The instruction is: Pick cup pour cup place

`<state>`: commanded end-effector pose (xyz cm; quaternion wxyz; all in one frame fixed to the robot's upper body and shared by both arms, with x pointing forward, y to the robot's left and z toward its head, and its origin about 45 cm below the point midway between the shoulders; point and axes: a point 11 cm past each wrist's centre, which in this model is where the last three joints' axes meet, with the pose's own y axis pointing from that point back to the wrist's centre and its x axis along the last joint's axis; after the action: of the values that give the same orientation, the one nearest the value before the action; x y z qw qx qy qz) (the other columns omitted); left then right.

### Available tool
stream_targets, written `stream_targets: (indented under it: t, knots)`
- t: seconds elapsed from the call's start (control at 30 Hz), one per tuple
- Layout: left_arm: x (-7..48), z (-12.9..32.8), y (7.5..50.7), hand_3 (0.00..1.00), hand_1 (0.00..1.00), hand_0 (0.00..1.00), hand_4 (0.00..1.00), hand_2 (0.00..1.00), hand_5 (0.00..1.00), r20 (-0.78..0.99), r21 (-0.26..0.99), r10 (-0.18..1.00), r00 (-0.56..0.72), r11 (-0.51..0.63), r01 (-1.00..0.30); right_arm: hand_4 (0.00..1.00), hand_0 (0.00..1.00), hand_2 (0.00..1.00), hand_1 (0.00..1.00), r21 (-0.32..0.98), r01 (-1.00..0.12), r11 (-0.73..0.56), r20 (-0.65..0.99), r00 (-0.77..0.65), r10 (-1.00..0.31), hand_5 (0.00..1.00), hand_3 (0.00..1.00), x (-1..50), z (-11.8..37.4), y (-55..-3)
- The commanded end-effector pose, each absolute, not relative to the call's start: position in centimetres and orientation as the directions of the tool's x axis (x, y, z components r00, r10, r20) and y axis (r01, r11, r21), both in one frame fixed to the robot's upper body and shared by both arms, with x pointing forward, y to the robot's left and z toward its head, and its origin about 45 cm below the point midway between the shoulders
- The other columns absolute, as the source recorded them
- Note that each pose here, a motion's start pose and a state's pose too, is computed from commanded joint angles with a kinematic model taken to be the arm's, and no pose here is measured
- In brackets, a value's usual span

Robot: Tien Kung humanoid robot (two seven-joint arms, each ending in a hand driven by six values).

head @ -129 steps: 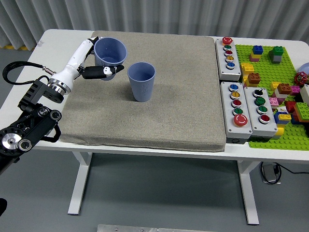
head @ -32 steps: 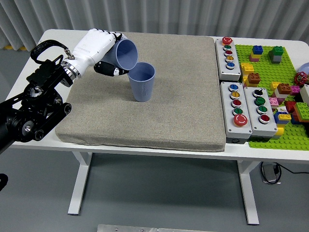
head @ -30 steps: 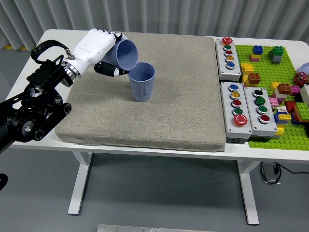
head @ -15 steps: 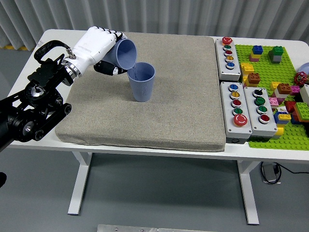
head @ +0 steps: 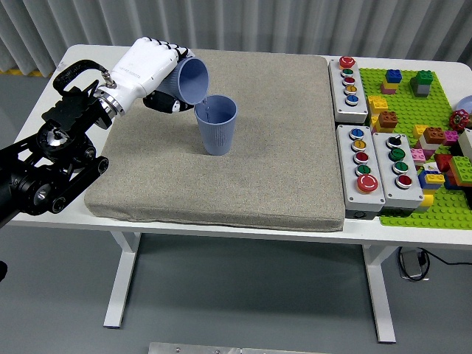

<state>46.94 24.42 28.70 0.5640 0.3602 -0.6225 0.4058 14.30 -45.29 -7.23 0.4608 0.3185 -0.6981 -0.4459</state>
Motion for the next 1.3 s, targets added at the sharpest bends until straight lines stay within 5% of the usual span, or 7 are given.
stream_targets:
  t: [1.3]
  knots:
    - [46.8,29.4,22.5,0.526,0.480,0.444,0.808,0.563,0.260,0.983,-0.090,-0.097,-0.157,0.490,-0.867,0.002,0.695,0.610,0.676,0.916,-0.038,0.399,0.356,-0.381,-0.854,0.322,0.612,14.6,-7.2,-45.2]
